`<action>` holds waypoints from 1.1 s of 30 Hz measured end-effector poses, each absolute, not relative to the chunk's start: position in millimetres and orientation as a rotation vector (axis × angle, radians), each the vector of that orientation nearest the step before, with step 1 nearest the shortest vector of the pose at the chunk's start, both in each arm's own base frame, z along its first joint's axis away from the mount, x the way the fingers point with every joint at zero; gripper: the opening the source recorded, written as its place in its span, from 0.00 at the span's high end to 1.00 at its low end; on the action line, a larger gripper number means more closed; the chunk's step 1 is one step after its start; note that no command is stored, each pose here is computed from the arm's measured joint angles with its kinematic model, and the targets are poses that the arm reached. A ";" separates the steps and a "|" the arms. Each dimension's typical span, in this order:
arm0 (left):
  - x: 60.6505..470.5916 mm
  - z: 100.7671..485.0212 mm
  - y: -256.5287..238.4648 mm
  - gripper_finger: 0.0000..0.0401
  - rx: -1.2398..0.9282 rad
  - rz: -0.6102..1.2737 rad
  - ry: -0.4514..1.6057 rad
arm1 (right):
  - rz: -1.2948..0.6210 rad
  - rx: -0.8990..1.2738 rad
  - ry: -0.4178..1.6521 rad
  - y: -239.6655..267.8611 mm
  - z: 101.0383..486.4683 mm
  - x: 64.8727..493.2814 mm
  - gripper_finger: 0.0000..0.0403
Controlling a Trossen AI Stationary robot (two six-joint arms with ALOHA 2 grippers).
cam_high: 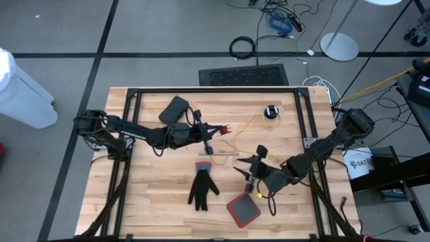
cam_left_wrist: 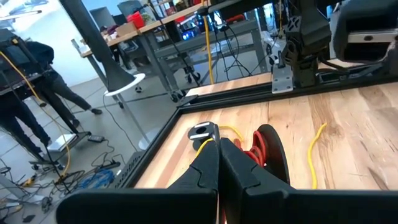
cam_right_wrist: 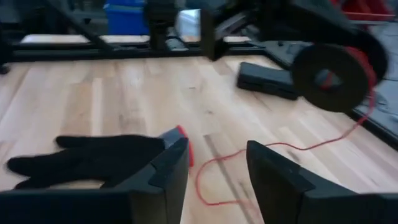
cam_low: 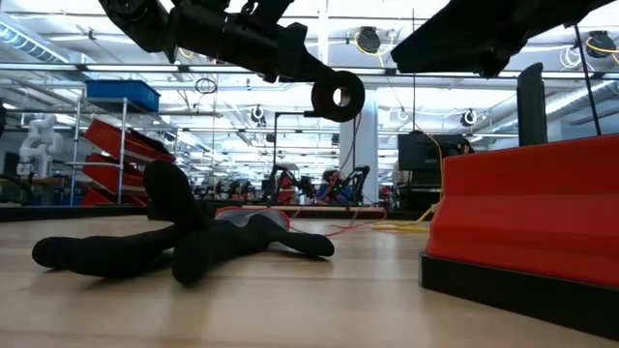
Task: Coil cords
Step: Uncoil the red wire from the black spool
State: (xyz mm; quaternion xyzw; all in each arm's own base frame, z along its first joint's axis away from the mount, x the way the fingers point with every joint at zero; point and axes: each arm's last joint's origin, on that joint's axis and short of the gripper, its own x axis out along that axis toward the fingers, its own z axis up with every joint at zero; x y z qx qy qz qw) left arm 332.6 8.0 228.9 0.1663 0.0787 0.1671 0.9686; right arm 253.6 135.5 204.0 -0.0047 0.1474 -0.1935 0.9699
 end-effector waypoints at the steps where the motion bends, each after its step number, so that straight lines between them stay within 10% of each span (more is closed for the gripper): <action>1: 332.6 228.9 8.0 1.00 0.336 0.338 0.159 | -0.412 -0.008 0.294 134.5 203.6 253.6 0.64; 14: 333.2 229.7 6.1 1.00 0.313 0.294 0.140 | -0.732 0.024 0.250 69.1 156.6 259.8 0.64; 33: 334.8 238.8 -0.2 1.00 0.178 0.094 0.007 | -0.530 -0.022 0.114 31.9 154.7 251.9 0.65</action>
